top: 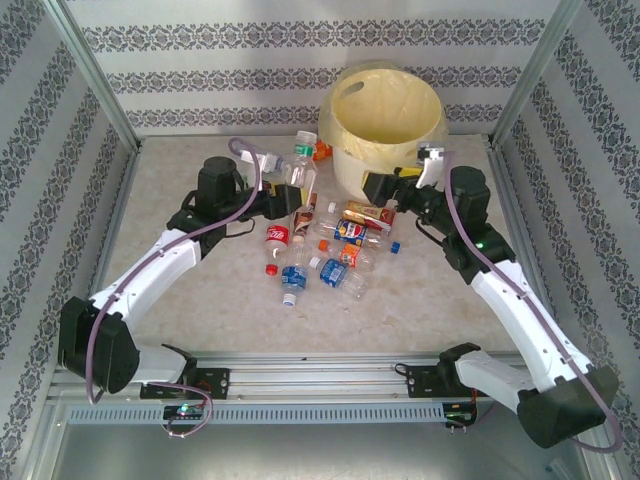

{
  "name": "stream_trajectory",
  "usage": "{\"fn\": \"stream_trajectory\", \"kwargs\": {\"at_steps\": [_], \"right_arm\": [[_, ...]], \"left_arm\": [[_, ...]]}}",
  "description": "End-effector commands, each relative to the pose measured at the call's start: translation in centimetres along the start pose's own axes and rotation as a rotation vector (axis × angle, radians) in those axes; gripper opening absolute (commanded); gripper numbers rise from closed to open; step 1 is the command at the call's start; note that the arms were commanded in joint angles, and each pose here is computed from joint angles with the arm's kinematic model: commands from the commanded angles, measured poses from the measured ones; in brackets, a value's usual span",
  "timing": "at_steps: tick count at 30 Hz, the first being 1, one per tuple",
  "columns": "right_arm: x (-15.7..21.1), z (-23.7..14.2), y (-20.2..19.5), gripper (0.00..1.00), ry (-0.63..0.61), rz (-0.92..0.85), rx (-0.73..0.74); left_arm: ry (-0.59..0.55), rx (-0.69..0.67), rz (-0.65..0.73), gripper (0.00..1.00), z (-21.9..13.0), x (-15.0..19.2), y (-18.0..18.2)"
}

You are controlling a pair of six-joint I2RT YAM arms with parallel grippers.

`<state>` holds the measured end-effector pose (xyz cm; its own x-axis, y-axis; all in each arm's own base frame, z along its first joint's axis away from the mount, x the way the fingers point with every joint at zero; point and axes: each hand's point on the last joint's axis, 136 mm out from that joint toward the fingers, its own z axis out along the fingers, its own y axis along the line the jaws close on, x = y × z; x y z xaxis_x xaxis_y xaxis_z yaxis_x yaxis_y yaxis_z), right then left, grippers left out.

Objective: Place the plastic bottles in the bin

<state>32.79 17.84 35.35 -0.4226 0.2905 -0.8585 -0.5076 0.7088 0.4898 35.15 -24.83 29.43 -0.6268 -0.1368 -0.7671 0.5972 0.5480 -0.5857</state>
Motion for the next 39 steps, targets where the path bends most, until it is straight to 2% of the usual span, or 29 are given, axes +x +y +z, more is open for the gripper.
{"fn": "stream_trajectory", "kwargs": {"at_steps": [1,5,10,14,17,23,30,39], "right_arm": [[-0.2,0.6,4.2,0.98,0.018,0.003,-0.203],[0.2,1.3,6.6,0.98,0.053,-0.009,-0.306],[-0.5,2.4,6.1,0.98,0.050,0.036,-0.267],[-1.7,3.5,5.4,0.98,0.042,0.079,-0.230],[-3.4,4.7,3.6,0.97,0.016,0.190,-0.121],[-4.2,7.0,2.7,0.84,0.058,0.228,-0.067],[-4.7,8.0,4.2,0.75,0.095,0.217,-0.145],[-4.4,8.9,3.8,0.43,0.144,0.186,-0.137]], "left_arm": [[-0.018,0.216,0.046,0.38,0.8,-1.8,-4.9],[0.014,0.328,0.069,0.38,1.6,-1.5,-7.4],[0.011,0.434,0.061,0.38,1.6,-2.0,-9.1],[0.013,0.435,0.067,0.39,2.0,-2.1,-9.2],[0.017,0.393,0.072,0.38,2.5,-1.9,-8.6],[0.022,0.365,0.093,0.38,3.0,-1.7,-8.0],[0.069,0.356,0.096,0.38,3.8,-0.9,-7.4],[0.089,0.328,0.099,0.37,4.9,-0.3,-6.0]]}}
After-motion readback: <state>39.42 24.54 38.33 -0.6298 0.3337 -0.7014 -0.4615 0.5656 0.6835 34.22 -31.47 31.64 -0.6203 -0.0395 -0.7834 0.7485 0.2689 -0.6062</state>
